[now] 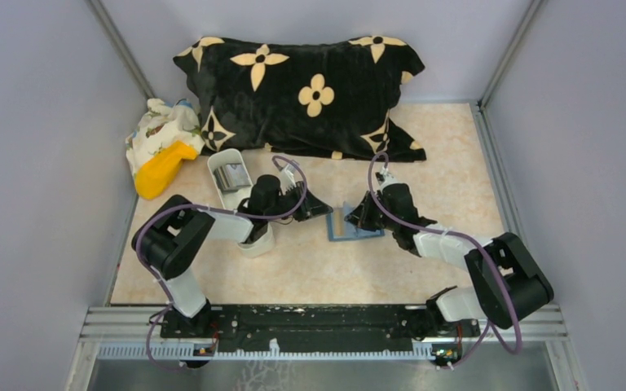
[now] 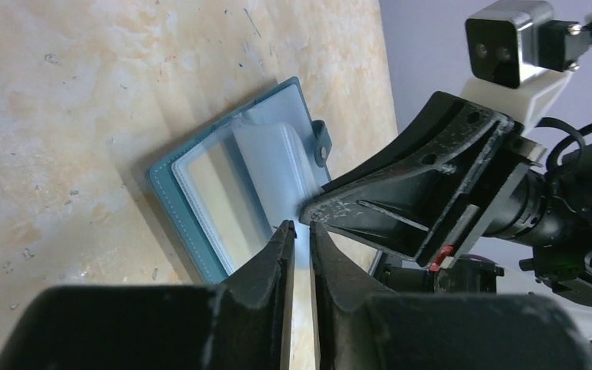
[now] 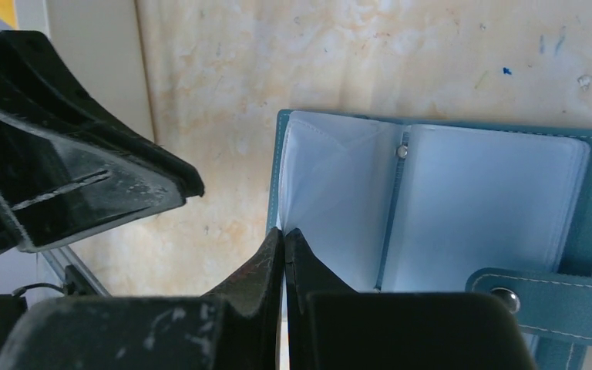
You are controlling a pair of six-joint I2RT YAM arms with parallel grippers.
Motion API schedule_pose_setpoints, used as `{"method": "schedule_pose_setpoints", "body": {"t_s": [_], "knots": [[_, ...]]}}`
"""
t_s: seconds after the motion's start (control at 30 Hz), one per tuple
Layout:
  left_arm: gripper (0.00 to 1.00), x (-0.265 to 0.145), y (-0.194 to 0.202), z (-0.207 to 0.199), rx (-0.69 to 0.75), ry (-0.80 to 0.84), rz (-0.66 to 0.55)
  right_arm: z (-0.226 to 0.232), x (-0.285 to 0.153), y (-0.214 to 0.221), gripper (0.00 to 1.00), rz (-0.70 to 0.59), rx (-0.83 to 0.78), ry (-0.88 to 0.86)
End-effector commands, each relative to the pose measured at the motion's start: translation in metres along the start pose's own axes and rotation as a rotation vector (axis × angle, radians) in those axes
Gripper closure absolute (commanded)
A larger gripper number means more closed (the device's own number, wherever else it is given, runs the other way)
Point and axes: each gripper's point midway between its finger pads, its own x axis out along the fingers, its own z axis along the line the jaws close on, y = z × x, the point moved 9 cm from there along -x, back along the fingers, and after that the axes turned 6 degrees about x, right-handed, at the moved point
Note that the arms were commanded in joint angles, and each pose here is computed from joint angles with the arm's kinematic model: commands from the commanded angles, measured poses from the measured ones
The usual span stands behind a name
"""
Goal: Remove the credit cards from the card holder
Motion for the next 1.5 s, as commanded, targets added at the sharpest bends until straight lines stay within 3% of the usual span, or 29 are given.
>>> {"method": "schedule_pose_setpoints", "body": {"t_s": [0.0,0.43,1.1,1.2,1.37,1.47], "knots": [[0.83,0.007,-0.002,0.0,-0.019,0.001,0.017,0.02,-0.006,-0.018,1.0,-0.079,-0.008,-0.137],[0.84,0.032,0.017,0.011,-0.029,-0.11,0.128,0.018,-0.008,-0.017,1.0,-0.073,-0.006,-0.168],[0.85,0.063,0.037,0.024,-0.097,-0.11,0.209,0.009,-0.005,-0.005,1.0,-0.028,-0.002,-0.187],[0.85,0.062,0.039,0.026,-0.101,-0.127,0.21,0.011,-0.008,-0.006,0.88,-0.036,-0.024,-0.197],[0.86,0.062,0.04,0.026,-0.103,-0.132,0.217,0.014,-0.018,-0.014,0.57,-0.081,-0.069,-0.154],[0.86,0.063,0.039,0.026,-0.101,-0.13,0.216,0.014,-0.026,-0.02,0.53,-0.133,-0.086,-0.093]]}}
